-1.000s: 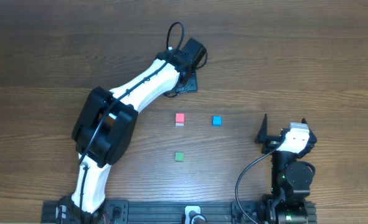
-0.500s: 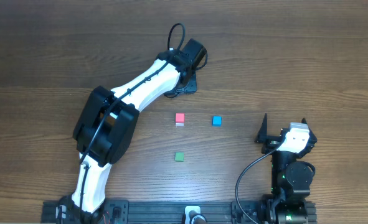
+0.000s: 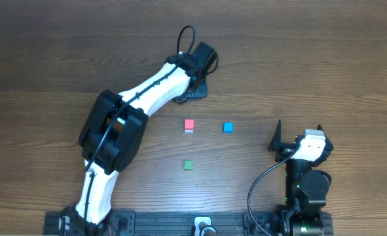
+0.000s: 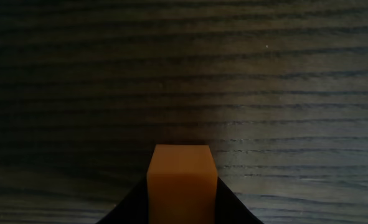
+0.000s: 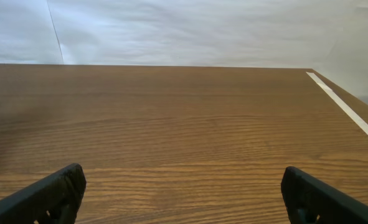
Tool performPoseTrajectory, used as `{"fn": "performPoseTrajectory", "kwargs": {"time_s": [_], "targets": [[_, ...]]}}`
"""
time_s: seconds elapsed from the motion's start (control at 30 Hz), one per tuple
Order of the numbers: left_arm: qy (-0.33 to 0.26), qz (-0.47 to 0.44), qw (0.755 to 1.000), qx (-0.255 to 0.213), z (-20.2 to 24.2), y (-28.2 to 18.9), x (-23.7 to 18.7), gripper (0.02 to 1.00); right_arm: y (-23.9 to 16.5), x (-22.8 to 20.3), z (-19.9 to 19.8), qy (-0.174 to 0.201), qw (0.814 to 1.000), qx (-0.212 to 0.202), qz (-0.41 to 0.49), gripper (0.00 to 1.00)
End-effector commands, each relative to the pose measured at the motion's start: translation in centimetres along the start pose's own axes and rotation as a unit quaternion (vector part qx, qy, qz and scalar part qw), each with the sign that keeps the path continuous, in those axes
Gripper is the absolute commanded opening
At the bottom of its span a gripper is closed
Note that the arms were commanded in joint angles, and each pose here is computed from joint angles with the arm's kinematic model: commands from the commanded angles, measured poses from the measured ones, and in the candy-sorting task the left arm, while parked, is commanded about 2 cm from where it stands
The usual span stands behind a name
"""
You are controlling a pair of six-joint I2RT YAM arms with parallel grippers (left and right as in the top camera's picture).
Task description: Stack Cubes
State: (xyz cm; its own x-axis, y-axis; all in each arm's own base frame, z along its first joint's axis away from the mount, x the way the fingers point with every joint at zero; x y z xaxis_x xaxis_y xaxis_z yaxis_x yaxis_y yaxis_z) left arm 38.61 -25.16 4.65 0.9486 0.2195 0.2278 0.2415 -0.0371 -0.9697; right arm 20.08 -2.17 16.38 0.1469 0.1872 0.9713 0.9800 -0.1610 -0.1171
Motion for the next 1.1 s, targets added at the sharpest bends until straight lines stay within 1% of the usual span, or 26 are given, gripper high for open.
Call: {"fn": "performPoseTrajectory", "kwargs": {"time_s": [0.03, 0.17, 0.27, 0.47, 0.6, 0.7, 0.87, 0.97, 1.1], "targets": [[0.002, 0.003, 1.000, 0.000, 0.0, 0.6, 0.1, 0.226, 0.0, -0.2, 0.0, 0.002, 1.000, 0.000, -0.001, 0.991], [0.002, 0.001, 1.000, -0.002, -0.1, 0.5, 0.2, 0.176, 0.0, -0.2, 0.0, 0.002, 1.000, 0.000, -0.001, 0.991], [0.003, -0.009, 1.000, -0.013, -0.6, -0.9, 0.4, 0.165, 0.0, -0.2, 0.0, 0.002, 1.000, 0.001, -0.001, 0.991], [0.000, -0.032, 0.999, -0.040, -0.5, -7.3, 0.7, 0.132, 0.0, -0.2, 0.0, 0.002, 1.000, 0.001, -0.001, 0.989], [0.006, -0.038, 0.998, -0.043, -0.1, -11.9, -0.9, 0.117, 0.0, -0.2, 0.0, 0.002, 1.000, 0.000, -0.001, 0.991], [0.011, -0.039, 0.999, -0.036, 0.3, -13.5, -3.0, 0.115, 0.0, -0.2, 0.0, 0.002, 1.000, 0.000, -0.001, 0.993], [0.001, -0.024, 1.000, -0.018, 1.3, -12.3, -6.9, 0.112, 0.0, -0.2, 0.0, 0.002, 1.000, 0.000, -0.001, 0.991], [0.009, -0.021, 1.000, -0.016, 1.5, -11.2, -7.9, 0.115, 0.0, -0.2, 0.0, 0.002, 1.000, 0.000, -0.001, 0.991], [-0.001, -0.012, 1.000, -0.009, 2.0, -10.2, -8.6, 0.110, 0.0, -0.2, 0.0, 0.002, 1.000, 0.000, -0.001, 0.993]]}}
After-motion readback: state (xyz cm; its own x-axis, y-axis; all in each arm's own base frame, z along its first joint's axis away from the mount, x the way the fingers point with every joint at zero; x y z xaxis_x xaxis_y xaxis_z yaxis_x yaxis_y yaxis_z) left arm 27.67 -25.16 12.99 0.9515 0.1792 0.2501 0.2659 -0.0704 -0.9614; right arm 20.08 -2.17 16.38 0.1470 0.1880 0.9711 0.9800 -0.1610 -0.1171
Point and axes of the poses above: each gripper's point midway between its finger pads, its own y axis out along the fingers, its own z axis along the line the jaws close on, x = y × z, the point moved 4 cm from there along -y, back along the fingers, and after that the axes turned 8 degrees about -y, right-handed, at the moved point
